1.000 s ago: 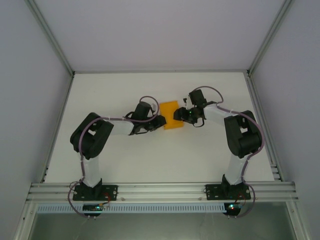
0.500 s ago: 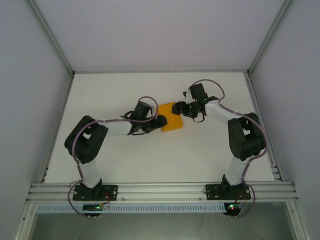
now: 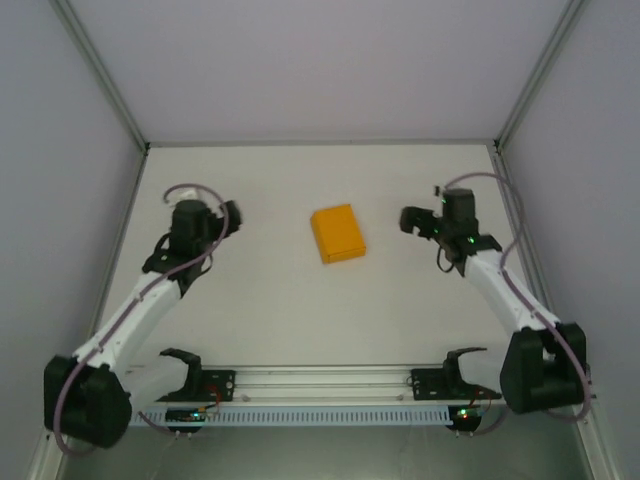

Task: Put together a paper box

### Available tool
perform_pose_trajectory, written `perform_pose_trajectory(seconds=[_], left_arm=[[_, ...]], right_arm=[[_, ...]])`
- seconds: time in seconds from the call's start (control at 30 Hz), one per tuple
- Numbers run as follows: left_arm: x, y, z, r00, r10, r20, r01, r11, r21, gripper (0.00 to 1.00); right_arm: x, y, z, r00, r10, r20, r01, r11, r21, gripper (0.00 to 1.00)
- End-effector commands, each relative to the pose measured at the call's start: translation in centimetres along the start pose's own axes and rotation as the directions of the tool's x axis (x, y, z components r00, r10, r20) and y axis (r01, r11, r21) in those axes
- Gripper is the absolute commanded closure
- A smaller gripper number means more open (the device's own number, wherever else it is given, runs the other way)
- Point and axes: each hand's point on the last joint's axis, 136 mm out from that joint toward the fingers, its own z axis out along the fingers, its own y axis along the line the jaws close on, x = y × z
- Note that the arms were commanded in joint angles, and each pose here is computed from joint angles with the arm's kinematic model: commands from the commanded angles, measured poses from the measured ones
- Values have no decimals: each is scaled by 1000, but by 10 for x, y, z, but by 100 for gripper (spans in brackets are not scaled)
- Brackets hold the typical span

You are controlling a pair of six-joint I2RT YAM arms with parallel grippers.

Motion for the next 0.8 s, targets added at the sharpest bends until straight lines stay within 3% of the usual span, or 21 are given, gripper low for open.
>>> perform_pose_trajectory(seconds=[0.0,0.1,0.27,0.37,0.4,0.47,0.57,0.6,0.63,0.67,0.77], left_arm=[[15,63,7,979,195,52,-180,961,-211,1],[16,79,12,962,218,163,-179,957,-227,0],[37,72,34,937,285,200,-261,955,-139,0],[40,57,50,928,325,181,-316,946,-73,0],[36,53,51,917,334,219,-329,943,-57,1],[27,52,54,896,333,293,-334,941,-48,0],[35,74,75,918,273,289,-270,962,-52,1],[31,76,79,904,265,335,-264,963,-48,1],[30,73,79,907,264,328,-271,962,-25,0],[38,75,82,934,262,243,-264,964,-25,1],[36,74,89,928,271,256,-274,961,-27,0]], right_arm=[[0,-48,2,988,25,154,-46,990,134,1],[1,-56,10,962,-41,268,7,992,126,1],[6,-56,38,925,-150,350,114,986,123,1],[27,-54,61,927,-165,336,151,986,66,1],[24,-50,62,915,-150,374,146,989,39,1],[32,-48,59,926,-205,317,202,978,43,1],[27,-57,66,938,-128,321,116,992,55,1],[26,-59,67,946,-140,292,125,990,68,0],[21,-62,67,941,-161,296,137,985,101,0],[23,-61,68,940,-156,302,132,986,99,1],[25,-56,68,944,-153,294,136,988,79,1]])
